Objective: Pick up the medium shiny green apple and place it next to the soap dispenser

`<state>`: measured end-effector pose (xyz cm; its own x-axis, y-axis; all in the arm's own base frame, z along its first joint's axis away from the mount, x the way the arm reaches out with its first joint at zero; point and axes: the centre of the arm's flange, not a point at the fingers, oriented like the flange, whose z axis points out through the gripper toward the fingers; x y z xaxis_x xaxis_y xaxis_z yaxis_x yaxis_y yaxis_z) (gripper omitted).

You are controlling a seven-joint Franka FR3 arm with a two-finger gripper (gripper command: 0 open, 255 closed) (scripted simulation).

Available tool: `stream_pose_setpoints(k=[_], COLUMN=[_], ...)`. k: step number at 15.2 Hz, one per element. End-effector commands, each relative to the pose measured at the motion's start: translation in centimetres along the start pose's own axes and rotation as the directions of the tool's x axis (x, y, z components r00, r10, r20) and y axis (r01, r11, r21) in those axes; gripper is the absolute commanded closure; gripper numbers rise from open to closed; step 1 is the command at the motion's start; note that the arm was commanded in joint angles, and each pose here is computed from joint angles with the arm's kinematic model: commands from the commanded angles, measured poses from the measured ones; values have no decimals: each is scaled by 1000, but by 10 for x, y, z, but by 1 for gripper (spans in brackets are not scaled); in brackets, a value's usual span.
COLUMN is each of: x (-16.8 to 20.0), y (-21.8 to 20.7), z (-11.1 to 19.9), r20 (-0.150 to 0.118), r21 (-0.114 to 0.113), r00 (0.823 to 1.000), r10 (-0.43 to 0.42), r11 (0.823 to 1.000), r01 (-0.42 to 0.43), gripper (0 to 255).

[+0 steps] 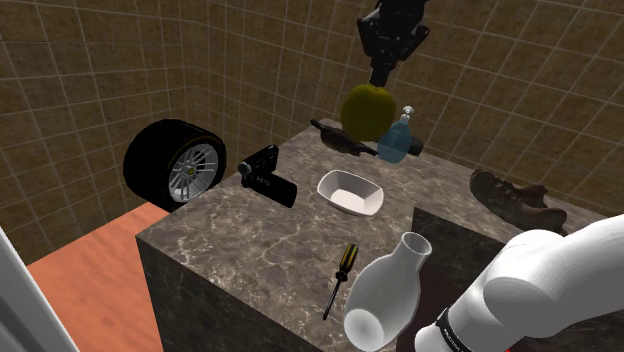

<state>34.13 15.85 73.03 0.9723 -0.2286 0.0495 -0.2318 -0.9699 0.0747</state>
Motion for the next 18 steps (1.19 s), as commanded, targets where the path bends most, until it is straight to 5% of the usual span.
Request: stream_pose_setpoints(k=[1,18], x=[1,87], y=[2,180], z=[-11,-1], r20=[0,0], r21=[0,0], r00=[1000,1000], r10=[0,0], r11=[1000,1000], r01=[0,0], gripper=[255,255])
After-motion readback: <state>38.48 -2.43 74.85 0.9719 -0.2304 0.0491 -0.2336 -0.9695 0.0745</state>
